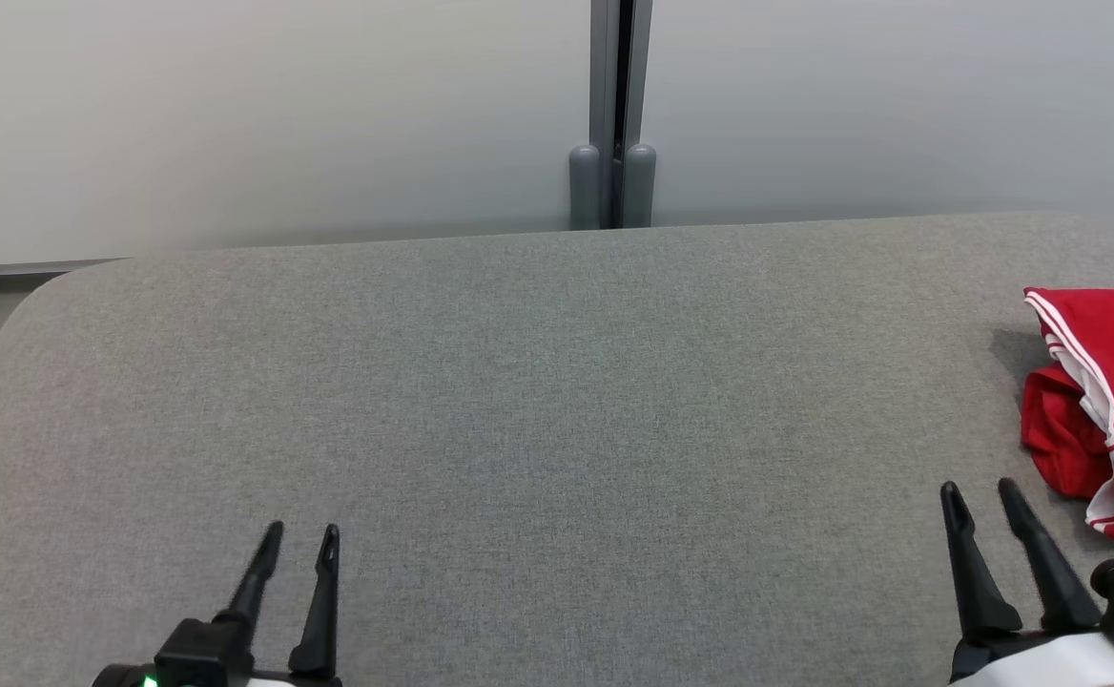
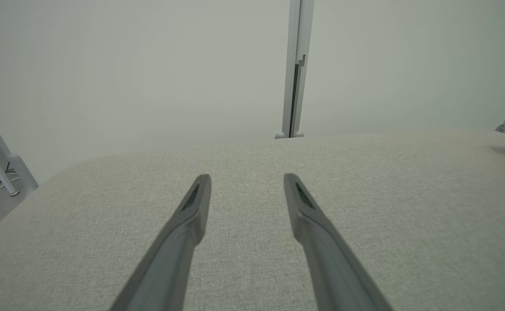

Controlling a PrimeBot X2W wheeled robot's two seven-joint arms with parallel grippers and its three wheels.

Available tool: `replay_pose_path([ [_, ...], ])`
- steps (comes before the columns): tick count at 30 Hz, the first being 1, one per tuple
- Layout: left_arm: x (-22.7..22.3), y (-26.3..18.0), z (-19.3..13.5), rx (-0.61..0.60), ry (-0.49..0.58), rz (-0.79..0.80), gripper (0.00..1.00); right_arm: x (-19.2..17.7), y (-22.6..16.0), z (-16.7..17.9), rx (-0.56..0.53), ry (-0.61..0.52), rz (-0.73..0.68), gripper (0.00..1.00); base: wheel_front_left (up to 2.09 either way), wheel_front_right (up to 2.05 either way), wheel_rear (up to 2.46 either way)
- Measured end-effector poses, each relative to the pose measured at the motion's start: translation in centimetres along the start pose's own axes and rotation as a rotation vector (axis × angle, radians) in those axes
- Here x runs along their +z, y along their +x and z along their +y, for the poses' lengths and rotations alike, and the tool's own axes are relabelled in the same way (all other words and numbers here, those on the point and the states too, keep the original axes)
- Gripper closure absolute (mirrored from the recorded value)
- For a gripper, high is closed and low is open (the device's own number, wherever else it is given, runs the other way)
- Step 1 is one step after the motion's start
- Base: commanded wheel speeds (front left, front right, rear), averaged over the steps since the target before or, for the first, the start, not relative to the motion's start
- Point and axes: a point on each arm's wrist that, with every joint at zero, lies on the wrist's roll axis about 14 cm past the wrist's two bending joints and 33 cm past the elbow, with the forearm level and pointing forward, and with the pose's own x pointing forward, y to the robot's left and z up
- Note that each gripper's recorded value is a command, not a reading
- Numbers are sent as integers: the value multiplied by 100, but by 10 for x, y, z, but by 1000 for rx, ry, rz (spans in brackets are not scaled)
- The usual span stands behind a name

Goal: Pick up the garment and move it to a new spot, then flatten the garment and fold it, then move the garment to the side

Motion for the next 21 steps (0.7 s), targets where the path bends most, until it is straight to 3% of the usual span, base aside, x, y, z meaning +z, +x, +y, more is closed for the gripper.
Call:
replay_pose_path([
  [5, -15, -6, -1, 11, -38, 52, 100, -13, -3, 1, -3, 41, 36, 100, 0, 0, 0],
  [21, -20, 2, 13, 77, -340, 98, 100, -14, 4, -5, -14, 338, 16, 100, 0, 0, 0],
])
